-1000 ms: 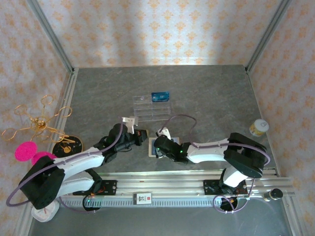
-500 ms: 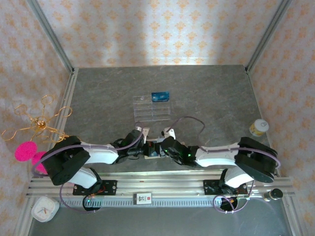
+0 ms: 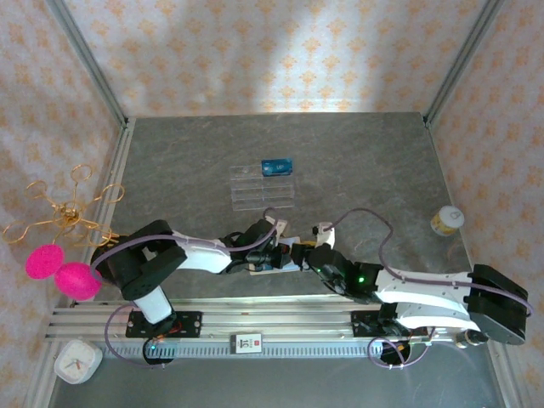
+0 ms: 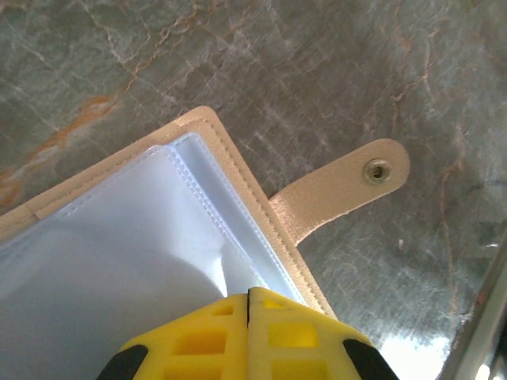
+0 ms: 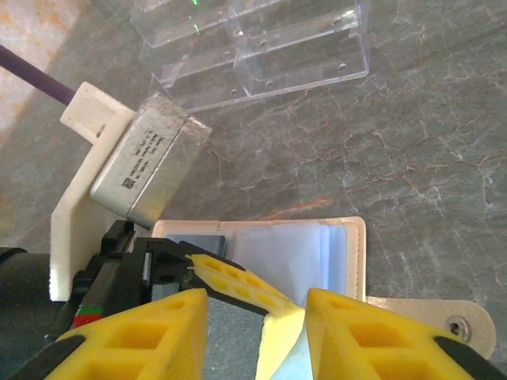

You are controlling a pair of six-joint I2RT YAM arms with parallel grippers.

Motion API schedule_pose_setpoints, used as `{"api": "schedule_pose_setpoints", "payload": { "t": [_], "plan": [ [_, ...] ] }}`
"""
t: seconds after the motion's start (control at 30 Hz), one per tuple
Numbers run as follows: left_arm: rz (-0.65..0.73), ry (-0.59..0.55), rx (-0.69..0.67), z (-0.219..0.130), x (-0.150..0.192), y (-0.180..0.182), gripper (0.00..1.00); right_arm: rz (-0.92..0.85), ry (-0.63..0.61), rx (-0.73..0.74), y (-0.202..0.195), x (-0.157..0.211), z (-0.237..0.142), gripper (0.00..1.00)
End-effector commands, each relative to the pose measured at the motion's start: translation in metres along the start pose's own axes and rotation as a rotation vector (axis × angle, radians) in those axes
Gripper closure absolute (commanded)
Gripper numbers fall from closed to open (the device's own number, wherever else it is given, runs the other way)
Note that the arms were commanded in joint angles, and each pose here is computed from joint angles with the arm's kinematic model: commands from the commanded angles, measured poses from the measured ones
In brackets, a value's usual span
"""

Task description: Take the credit cards out of the card holder

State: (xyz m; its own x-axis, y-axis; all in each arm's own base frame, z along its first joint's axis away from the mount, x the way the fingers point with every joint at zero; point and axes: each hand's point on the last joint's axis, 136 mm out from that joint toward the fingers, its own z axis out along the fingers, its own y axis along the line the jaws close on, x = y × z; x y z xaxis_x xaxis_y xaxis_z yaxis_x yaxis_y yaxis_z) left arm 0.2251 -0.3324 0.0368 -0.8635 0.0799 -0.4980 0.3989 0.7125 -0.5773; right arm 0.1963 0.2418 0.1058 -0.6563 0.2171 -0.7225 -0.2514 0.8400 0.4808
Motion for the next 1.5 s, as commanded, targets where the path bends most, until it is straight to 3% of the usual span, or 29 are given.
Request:
{"api": "schedule_pose_setpoints", "payload": {
  "t": [0.0,0.1,0.2,0.3,0.53,0.8,1.03,1.27,1.47],
  "plan": [
    [0.018,-0.084,-0.009,-0.026,-0.017,-0.007,0.95,0.032,-0.028,-0.003,-0.001,-0.008,-0.003,0.64],
    [-0.004,-0.198,-0.042,-0.057,-0.034,-0.001,0.92,0.030,0.005,-0.067,0.012,-0.009,0.001,0.66],
    [-0.058,-0.245,-0.111,-0.079,-0.034,0.030,0.98,0.043,0.092,-0.162,0.032,-0.004,0.011,0.67],
    [-0.107,-0.229,-0.142,-0.086,-0.024,0.058,1.00,0.047,0.212,-0.224,0.048,0.009,0.025,0.70],
    [-0.099,-0.190,-0.168,-0.073,-0.006,0.076,1.00,0.080,0.394,-0.219,0.056,0.044,0.058,0.73],
    [-0.092,-0.147,-0.227,-0.068,0.005,0.089,1.00,0.107,0.413,-0.119,0.037,0.044,0.079,0.77],
    [-0.027,-0.146,-0.211,-0.076,0.004,0.071,1.00,0.104,0.434,-0.113,0.037,0.048,0.085,0.79],
    [-0.030,-0.101,-0.267,-0.074,0.022,0.083,1.00,0.104,0.448,-0.085,0.030,0.054,0.085,0.79],
    [-0.024,-0.130,-0.270,-0.079,0.023,0.083,1.00,0.101,0.449,-0.062,0.023,0.057,0.085,0.80]
  ]
}}
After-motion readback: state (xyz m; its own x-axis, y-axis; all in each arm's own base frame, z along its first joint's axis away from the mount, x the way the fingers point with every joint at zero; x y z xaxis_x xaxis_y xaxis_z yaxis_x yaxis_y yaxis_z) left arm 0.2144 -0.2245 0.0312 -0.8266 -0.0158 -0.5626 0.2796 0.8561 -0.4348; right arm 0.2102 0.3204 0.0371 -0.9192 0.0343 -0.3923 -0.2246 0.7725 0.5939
